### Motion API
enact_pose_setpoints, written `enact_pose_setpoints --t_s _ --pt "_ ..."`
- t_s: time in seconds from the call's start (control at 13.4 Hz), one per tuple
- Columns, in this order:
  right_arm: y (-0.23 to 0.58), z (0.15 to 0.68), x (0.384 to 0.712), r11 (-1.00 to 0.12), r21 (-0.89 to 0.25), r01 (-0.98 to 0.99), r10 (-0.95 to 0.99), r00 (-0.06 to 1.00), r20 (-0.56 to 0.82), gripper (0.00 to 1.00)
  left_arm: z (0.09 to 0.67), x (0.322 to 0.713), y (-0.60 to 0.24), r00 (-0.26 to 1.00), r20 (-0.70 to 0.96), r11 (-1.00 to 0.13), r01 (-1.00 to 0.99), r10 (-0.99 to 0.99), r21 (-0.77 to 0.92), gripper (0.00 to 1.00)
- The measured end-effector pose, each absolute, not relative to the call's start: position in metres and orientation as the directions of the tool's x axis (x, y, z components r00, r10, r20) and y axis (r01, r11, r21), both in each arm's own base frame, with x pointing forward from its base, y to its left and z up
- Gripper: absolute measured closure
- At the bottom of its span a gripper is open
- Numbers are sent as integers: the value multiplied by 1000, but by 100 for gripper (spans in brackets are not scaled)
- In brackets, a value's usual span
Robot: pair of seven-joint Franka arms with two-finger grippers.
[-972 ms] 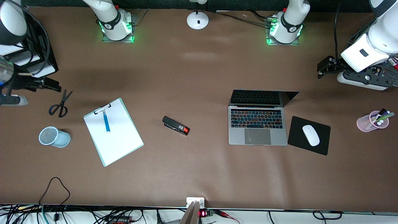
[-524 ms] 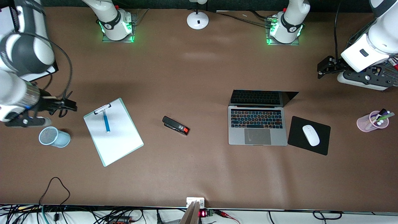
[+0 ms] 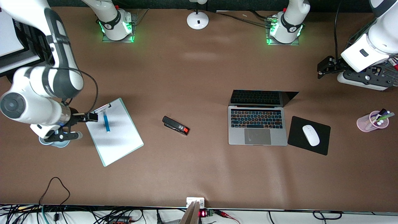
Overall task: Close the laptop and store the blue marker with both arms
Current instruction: 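Lower the right gripper over the blue marker and close on it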
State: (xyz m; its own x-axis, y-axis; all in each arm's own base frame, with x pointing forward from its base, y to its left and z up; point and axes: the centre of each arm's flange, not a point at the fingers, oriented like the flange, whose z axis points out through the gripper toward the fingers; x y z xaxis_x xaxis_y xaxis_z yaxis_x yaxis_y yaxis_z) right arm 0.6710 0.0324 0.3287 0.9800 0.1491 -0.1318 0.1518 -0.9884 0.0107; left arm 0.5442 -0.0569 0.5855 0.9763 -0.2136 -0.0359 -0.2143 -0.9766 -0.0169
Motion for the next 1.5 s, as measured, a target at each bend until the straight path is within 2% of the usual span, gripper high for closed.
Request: enact_pose_setpoints --t_s 0.6,1.5 --pt "48 236 674 -967 9 256 251 954 -163 0 585 544 -57 976 -37 -977 -214 -214 -17 0" --pt "44 197 659 -944 -13 329 324 923 -206 4 585 544 -57 976 -37 -977 -214 -214 -17 0"
